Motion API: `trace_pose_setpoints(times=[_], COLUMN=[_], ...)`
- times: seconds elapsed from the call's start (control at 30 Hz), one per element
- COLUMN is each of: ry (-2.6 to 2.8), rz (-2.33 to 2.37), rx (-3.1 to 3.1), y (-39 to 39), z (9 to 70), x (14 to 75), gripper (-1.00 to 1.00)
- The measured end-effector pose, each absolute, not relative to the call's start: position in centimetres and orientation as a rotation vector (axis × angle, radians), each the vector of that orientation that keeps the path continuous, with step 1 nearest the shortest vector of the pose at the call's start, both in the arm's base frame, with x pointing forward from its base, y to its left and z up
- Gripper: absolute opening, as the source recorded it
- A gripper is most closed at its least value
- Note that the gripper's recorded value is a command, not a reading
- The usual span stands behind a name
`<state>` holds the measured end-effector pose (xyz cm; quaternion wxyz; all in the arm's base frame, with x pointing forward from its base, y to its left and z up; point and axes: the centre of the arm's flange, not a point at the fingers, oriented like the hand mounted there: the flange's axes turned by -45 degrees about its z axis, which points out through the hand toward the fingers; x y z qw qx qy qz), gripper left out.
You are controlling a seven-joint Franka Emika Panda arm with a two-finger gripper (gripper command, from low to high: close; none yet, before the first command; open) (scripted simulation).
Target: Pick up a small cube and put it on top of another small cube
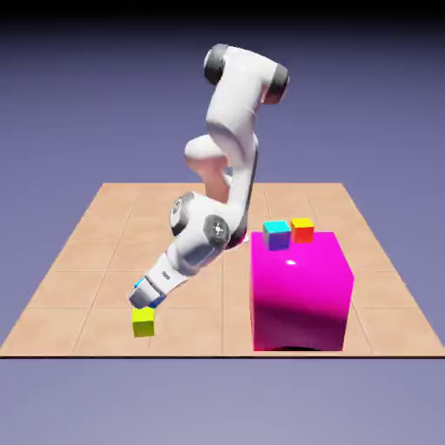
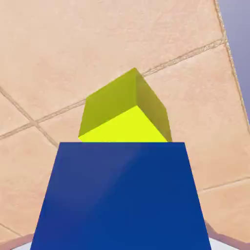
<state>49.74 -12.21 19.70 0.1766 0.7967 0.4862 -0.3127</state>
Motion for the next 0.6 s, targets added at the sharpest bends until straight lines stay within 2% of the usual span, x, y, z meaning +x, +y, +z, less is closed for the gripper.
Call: trace_pose_setpoints(times=[0.6], ry=[1.375], rz=[-0.859], rx=[2.258], y=[-14.3], z=[15.8], x=[48.7], gripper=[-1.00])
